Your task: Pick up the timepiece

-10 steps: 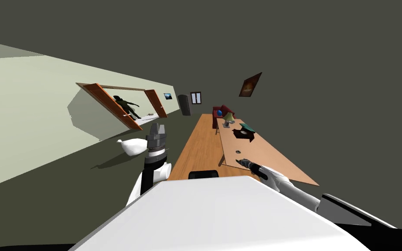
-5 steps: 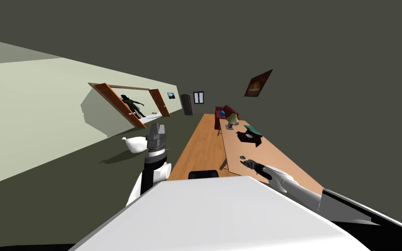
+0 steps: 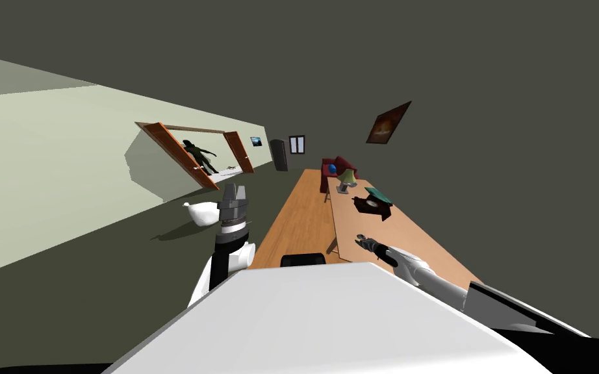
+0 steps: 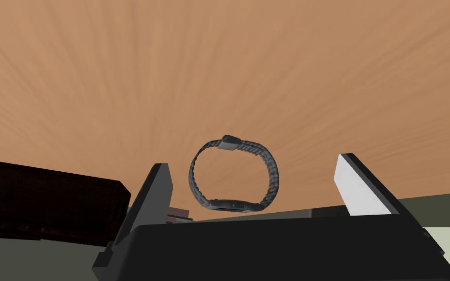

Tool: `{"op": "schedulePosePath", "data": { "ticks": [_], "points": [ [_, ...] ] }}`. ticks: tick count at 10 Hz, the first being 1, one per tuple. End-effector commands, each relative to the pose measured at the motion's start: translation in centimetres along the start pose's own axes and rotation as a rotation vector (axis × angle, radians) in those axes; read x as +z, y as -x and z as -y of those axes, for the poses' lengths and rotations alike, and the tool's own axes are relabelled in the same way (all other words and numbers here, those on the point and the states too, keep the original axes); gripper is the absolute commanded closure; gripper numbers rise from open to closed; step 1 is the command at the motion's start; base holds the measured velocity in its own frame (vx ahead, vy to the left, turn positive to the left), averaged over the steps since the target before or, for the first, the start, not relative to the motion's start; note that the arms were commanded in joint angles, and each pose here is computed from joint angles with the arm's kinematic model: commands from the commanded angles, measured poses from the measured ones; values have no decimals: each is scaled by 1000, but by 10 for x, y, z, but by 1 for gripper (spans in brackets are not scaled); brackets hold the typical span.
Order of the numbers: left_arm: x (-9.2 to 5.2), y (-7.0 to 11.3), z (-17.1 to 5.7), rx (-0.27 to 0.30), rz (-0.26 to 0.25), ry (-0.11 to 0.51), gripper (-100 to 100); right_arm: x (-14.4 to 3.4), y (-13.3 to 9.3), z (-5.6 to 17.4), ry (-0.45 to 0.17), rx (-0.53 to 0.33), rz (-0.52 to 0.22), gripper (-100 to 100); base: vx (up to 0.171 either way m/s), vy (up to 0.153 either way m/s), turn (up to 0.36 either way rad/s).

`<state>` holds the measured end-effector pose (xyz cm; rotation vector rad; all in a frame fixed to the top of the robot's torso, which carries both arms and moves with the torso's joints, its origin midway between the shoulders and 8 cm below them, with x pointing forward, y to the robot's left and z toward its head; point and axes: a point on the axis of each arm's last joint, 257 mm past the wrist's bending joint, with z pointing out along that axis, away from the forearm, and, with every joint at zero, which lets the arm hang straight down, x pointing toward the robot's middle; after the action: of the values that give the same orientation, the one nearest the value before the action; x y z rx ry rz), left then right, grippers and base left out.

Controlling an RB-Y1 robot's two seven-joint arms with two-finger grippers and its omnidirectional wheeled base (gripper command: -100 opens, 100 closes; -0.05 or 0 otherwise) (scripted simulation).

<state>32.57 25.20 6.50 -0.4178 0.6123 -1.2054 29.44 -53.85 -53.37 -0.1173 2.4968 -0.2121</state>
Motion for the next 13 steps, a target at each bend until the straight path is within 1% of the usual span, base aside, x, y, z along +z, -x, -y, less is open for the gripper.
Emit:
{"op": "schedulePosePath", "data": {
  "ticks": [1,2,3,5,7,8,9,11,12,13],
  "points": [
    [0,0,0,0,0,0,0,4,-2,-4,-6,4,-3,-100,11,-66,33],
    [0,0,0,0,0,0,0,2,-1,-3,-6,3,-2,-100,6,-23,7],
    [0,0,0,0,0,0,0,2,-1,-3,-7,2,-2,100,1,-6,-2],
    [0,0,0,0,0,0,0,1,-1,3,-16,1,-4,100,1,-7,-6],
    [0,0,0,0,0,0,0,2,0,1,-13,2,-2,100,0,0,0],
    [0,0,0,0,0,0,0,2,0,1,-13,2,-2,0,0,0,0],
    [0,0,0,0,0,0,0,-1,0,6,-2,-2,-1,100,1,54,-45],
    [0,0,0,0,0,0,0,-9,2,18,3,-10,1,100,-12,102,-69],
    [0,0,0,0,0,0,0,-5,2,16,-1,-9,0,100,-5,37,-17],
    [0,0,0,0,0,0,0,-6,2,16,1,-8,0,0,-2,8,1]
  ]
}}
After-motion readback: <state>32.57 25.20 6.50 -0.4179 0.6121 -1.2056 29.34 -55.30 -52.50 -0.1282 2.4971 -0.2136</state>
